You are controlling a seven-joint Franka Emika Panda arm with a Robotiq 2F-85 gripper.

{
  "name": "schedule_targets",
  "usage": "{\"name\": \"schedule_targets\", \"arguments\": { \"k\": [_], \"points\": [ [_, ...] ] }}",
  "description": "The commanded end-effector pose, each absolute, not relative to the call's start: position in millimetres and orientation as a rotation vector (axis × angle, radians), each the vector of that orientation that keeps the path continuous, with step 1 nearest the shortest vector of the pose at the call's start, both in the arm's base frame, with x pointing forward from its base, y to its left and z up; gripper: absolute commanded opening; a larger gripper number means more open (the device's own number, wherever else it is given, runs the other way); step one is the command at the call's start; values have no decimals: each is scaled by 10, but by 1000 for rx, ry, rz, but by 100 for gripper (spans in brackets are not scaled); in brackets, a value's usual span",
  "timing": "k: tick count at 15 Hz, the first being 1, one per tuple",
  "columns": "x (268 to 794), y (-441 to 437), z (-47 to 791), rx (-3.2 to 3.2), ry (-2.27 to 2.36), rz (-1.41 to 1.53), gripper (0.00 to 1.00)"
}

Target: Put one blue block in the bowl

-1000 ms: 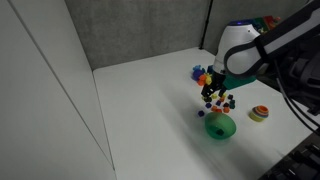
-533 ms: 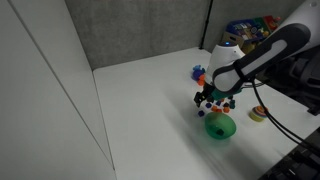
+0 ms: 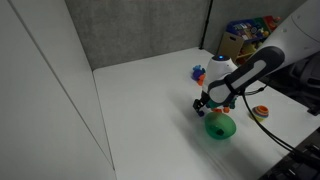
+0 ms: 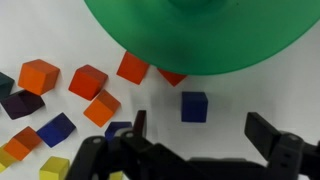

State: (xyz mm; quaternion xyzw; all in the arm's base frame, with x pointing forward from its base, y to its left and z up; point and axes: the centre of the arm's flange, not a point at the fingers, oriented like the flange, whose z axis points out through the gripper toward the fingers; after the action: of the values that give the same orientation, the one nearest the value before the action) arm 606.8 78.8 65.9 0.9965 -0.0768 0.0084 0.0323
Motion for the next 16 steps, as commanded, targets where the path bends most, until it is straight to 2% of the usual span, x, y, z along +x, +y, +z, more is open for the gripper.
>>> {"name": "schedule_targets", "arguments": {
  "k": [1,2,3,4,5,9,12,13,16],
  "points": [
    [6131,829,523,3058,-267,41,100],
    [6123,833,493,3057,-261,43,100],
    [6118,835,472,3057,-260,61,75],
    [6114,837,454,3059,-258,71,73],
    [6110,837,437,3059,-256,85,66],
    [6125,821,404,3060,-271,114,32],
    [6143,776,433,3056,-304,97,10],
    [6158,760,526,3060,-318,97,7],
    [6145,712,796,3057,-352,105,10]
  ]
}}
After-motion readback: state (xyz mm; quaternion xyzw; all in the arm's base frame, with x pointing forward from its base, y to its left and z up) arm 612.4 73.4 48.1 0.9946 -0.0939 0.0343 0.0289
